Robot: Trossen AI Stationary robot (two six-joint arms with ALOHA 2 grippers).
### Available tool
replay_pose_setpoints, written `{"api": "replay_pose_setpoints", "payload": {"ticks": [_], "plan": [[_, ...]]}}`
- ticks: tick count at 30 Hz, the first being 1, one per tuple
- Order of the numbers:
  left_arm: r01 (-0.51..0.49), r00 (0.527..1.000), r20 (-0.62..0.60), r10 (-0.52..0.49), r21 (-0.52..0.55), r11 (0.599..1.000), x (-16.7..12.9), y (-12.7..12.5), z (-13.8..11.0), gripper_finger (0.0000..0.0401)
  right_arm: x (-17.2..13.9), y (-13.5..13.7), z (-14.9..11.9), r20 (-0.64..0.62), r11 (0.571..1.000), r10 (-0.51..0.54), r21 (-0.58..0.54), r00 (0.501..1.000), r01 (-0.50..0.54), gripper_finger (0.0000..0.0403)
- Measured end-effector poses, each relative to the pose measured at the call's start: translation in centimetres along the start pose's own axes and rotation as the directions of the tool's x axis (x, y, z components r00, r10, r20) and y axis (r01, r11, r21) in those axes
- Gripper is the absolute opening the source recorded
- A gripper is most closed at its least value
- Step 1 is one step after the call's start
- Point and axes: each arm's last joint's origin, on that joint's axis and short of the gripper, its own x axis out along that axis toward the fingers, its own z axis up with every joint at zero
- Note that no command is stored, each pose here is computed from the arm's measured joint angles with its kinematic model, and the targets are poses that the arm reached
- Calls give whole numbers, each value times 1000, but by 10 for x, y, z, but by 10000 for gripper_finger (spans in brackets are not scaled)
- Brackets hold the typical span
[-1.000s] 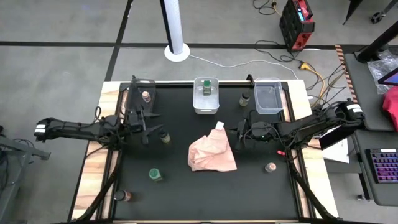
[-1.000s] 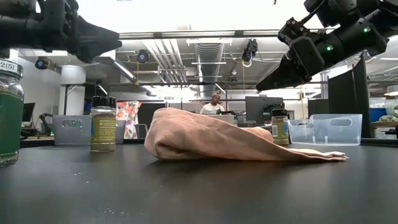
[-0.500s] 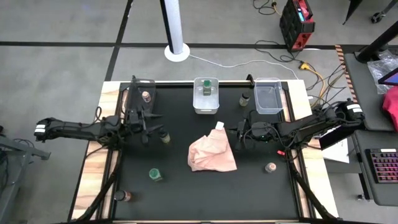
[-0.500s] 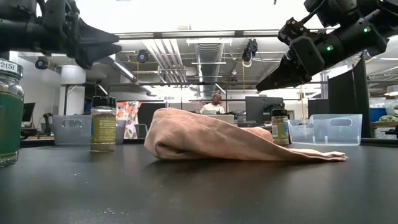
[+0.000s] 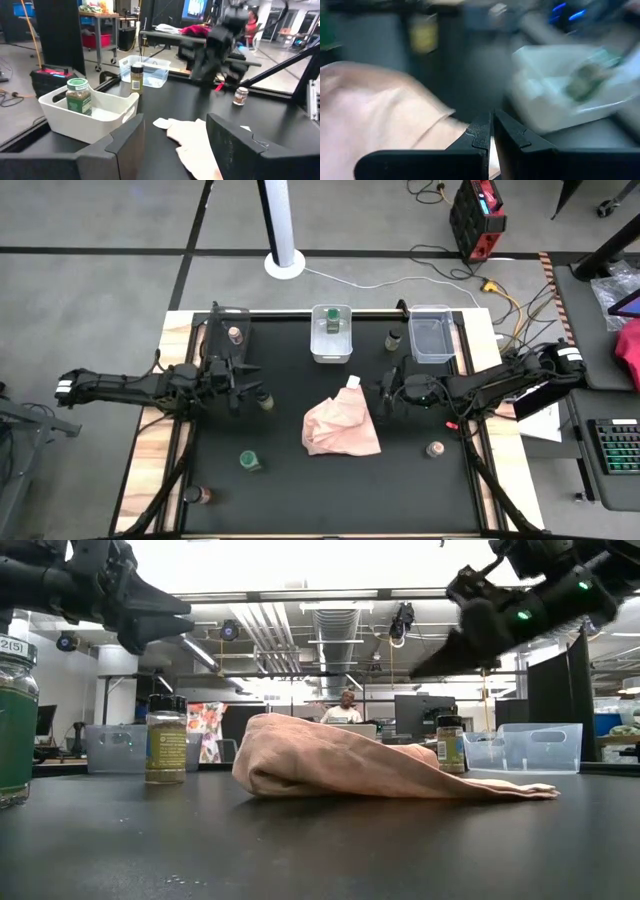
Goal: Sort spices by type
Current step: Put the left black spice bottle into the transparent bin
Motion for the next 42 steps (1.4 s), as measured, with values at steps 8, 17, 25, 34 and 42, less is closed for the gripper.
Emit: {"api": "replay_pose_setpoints", "payload": {"ticks": [8,17,25,34,42], "plan": [[-171,985,22,171,12,985,-1,5,1,196,0,-46,112,353,871,-470,35,809,490,13],[-186,983,-1,186,-51,981,-1,6,-1,196,-29,-17,121,131,923,-350,-119,928,365,13],[-186,983,0,186,-40,982,-1,5,-1,196,-59,11,80,-346,994,-105,-73,932,85,13],[-185,983,3,185,-44,982,0,5,0,196,-88,7,87,-690,941,265,338,673,-25,13],[-186,983,-5,186,-34,982,2,5,-1,196,-88,4,97,-659,928,255,372,707,13,13]]}}
